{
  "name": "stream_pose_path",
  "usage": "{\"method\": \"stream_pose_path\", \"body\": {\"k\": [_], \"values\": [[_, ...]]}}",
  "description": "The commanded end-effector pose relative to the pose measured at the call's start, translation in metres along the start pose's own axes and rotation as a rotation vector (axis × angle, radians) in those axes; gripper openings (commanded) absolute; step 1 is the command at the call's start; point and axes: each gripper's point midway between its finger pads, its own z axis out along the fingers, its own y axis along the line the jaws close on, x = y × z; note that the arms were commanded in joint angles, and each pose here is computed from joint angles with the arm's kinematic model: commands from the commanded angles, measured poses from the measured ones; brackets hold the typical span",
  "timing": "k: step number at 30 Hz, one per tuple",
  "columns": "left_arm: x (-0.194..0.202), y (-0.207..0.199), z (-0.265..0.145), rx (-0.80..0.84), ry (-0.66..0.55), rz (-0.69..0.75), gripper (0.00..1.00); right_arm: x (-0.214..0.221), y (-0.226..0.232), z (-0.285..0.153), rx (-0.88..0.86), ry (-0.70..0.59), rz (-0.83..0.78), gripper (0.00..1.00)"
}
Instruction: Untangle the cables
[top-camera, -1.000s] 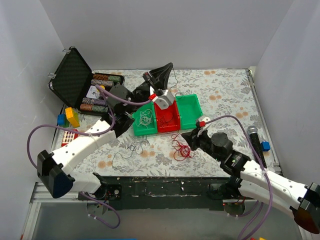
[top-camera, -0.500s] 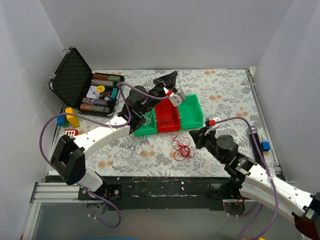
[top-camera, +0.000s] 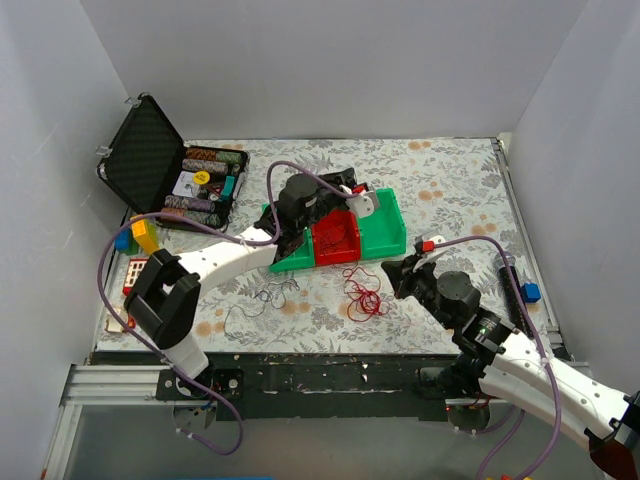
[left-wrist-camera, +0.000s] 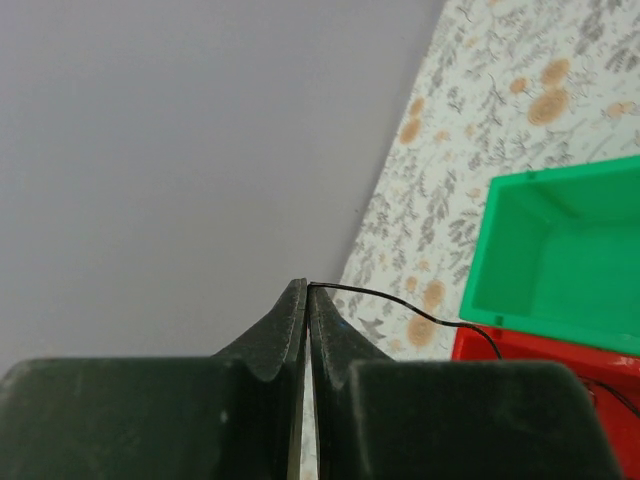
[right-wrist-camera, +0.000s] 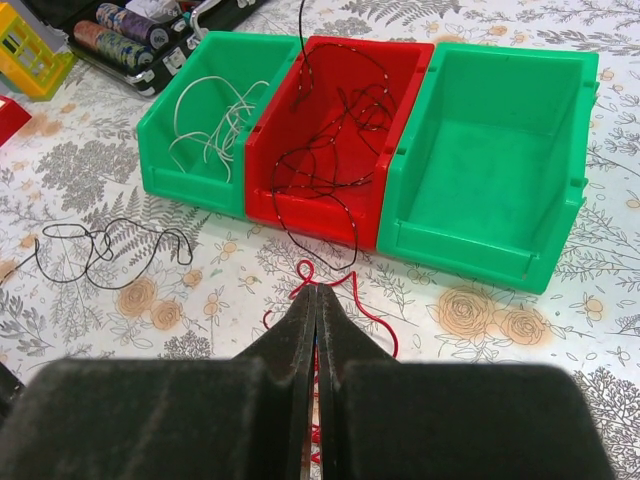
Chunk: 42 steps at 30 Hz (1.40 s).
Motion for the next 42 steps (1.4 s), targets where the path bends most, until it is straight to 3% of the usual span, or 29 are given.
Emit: {"method": "stream_pose_path", "body": {"k": [1, 10, 12, 14, 31, 37, 40, 42], "values": [[0.017, -0.019, 0.007, 0.061, 0.073, -0.077, 0.00, -0.017, 0.000, 0.001, 0.011, -0.048, 0.023, 0.01], [0.055, -0.044, 0.027, 0.028, 0.170, -0.201, 0.01, -0.024, 0.002, 0.001, 0.004, -0.059, 0.021, 0.01], [0.066, -0.052, 0.029, 0.043, 0.195, -0.219, 0.10, -0.026, 0.002, 0.001, 0.006, -0.061, 0.017, 0.01], [0.080, -0.059, 0.029, 0.067, 0.232, -0.237, 0.12, -0.026, 0.002, 0.001, 0.009, -0.060, 0.016, 0.01], [0.128, -0.115, -0.005, 0.255, 0.460, -0.309, 0.10, -0.026, 0.000, 0.004, 0.016, -0.057, 0.011, 0.01], [0.134, -0.109, 0.000, 0.216, 0.500, -0.308, 0.11, -0.027, 0.001, 0.003, 0.014, -0.055, 0.011, 0.01], [0.123, -0.090, 0.001, 0.162, 0.482, -0.340, 0.19, -0.026, 0.003, 0.004, 0.004, -0.049, 0.006, 0.01], [0.109, -0.068, 0.004, 0.121, 0.452, -0.361, 0.32, -0.026, 0.006, 0.006, -0.010, -0.044, -0.001, 0.01]]}}
